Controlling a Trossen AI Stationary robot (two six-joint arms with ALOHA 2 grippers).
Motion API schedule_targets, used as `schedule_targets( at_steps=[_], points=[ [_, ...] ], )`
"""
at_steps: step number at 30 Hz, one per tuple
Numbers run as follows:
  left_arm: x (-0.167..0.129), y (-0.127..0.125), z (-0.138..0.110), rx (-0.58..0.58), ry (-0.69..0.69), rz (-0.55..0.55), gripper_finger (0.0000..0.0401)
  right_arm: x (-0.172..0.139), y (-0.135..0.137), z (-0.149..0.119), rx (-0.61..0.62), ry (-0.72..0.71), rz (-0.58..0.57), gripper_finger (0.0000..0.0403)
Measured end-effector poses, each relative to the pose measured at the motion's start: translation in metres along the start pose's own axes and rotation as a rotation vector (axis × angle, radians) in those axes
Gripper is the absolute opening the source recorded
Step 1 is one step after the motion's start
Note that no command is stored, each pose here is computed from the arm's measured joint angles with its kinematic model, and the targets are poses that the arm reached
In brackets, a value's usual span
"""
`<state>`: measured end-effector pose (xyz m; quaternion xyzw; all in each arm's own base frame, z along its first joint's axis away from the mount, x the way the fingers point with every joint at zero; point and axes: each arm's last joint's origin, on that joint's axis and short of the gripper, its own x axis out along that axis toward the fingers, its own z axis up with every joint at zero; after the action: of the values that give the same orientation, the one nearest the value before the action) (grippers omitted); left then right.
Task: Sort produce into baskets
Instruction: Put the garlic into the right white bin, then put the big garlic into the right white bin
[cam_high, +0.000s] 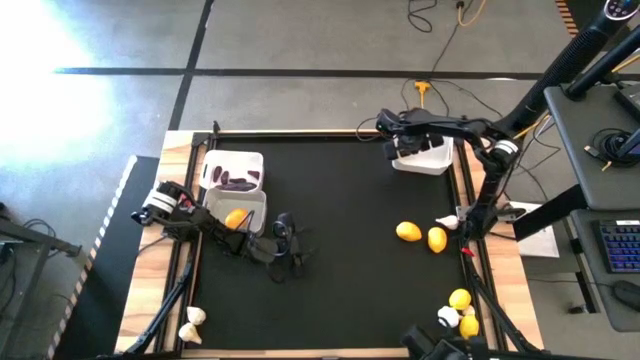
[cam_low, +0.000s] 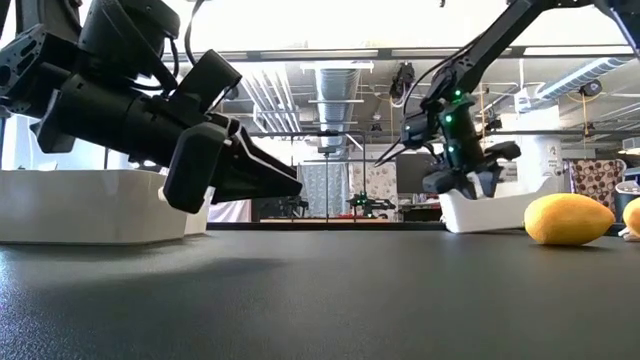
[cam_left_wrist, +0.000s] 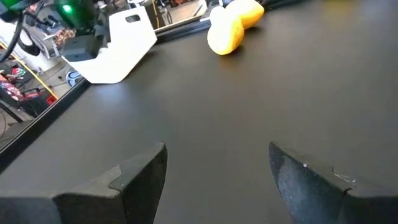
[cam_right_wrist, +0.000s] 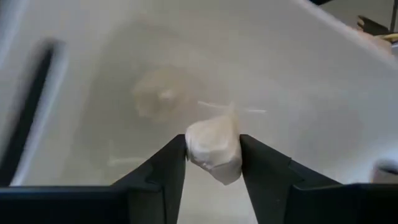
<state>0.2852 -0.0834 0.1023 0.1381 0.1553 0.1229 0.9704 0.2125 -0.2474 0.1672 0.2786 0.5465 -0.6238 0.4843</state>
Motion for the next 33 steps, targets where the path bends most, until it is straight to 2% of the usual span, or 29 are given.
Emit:
schedule_targets(
  at_steps=[5,9,13,17,22,28,33],
  points=[
    [-0.001,-0.002,0.0,0.009,-0.003,-0.006,0.0262,-0.018,-0.008,0.007,0.029,-0.068,0.007,0.0187],
    [-0.003,-0.004,0.001,0.009,-0.007,-0.014,0.0262,-0.051,-0.026,0.01,0.085,-0.154,0.071,0.022],
    [-0.005,-0.008,0.001,0.01,-0.011,-0.027,0.0262,-0.088,-0.034,-0.005,0.081,-0.24,0.166,0.0241],
    [-0.006,-0.009,0.002,0.001,-0.014,-0.032,0.0262,-0.13,-0.026,-0.039,-0.042,-0.353,0.284,0.025],
    [-0.006,-0.009,0.002,-0.013,-0.015,-0.032,0.0262,-0.168,-0.003,-0.098,-0.209,-0.456,0.411,0.0246],
    [-0.006,-0.01,0.004,-0.032,-0.023,-0.032,0.0262,-0.186,0.021,-0.165,-0.368,-0.498,0.488,0.0234],
    [-0.006,-0.01,0.005,-0.031,-0.024,-0.031,0.0262,-0.187,0.027,-0.209,-0.484,-0.409,0.481,0.0228]
  ],
)
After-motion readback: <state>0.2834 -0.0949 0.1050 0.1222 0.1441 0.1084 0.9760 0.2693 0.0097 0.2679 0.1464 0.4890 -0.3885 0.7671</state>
